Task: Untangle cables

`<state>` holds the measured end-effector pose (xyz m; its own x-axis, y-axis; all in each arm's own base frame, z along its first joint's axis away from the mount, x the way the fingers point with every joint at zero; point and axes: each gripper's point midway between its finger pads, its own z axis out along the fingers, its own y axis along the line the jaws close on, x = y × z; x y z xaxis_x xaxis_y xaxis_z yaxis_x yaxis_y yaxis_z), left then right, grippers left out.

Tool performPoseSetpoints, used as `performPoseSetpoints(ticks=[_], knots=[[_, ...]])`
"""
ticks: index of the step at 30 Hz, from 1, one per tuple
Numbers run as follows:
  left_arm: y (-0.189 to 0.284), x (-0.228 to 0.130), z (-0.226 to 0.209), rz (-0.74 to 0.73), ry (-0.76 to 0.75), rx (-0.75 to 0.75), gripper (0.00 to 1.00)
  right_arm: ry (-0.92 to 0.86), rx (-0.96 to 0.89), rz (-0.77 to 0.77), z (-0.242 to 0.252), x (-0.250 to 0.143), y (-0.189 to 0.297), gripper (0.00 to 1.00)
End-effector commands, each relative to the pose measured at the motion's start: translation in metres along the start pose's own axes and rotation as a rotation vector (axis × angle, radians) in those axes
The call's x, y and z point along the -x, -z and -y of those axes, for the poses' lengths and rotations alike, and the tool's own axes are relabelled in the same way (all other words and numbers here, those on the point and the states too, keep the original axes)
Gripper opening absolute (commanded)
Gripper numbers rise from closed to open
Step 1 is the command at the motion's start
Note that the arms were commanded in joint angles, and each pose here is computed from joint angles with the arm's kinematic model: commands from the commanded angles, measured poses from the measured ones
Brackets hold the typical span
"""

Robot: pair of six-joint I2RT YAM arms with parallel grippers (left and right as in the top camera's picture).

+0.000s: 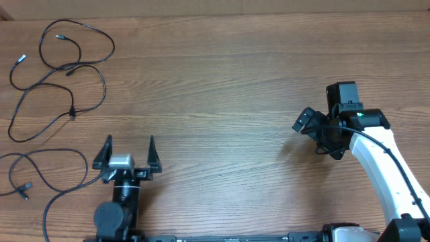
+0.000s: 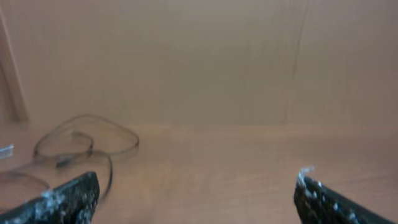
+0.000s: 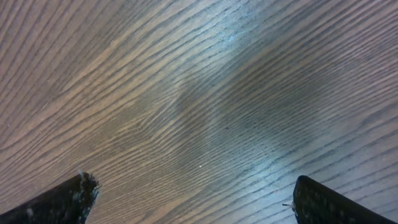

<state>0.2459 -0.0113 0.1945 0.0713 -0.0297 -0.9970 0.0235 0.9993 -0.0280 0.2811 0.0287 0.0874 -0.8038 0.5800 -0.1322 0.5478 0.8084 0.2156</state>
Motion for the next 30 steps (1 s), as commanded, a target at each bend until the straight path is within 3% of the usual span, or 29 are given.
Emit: performPoseSetpoints(ticks=[1, 4, 30], knots=[[0.003, -0.039, -0.006, -0.151, -0.036, 0.027, 0.99, -0.001, -0.006, 0.016, 0.001, 0.004, 0.001, 1.0], [0.003, -0.038, 0.002, -0.148, -0.107, -0.029, 0.99, -0.001, -0.006, 0.016, 0.001, 0.004, 0.001, 1.0], [0.003, -0.038, 0.004, -0.147, -0.051, -0.036, 0.99, -0.001, -0.006, 0.016, 0.001, 0.004, 0.001, 1.0]])
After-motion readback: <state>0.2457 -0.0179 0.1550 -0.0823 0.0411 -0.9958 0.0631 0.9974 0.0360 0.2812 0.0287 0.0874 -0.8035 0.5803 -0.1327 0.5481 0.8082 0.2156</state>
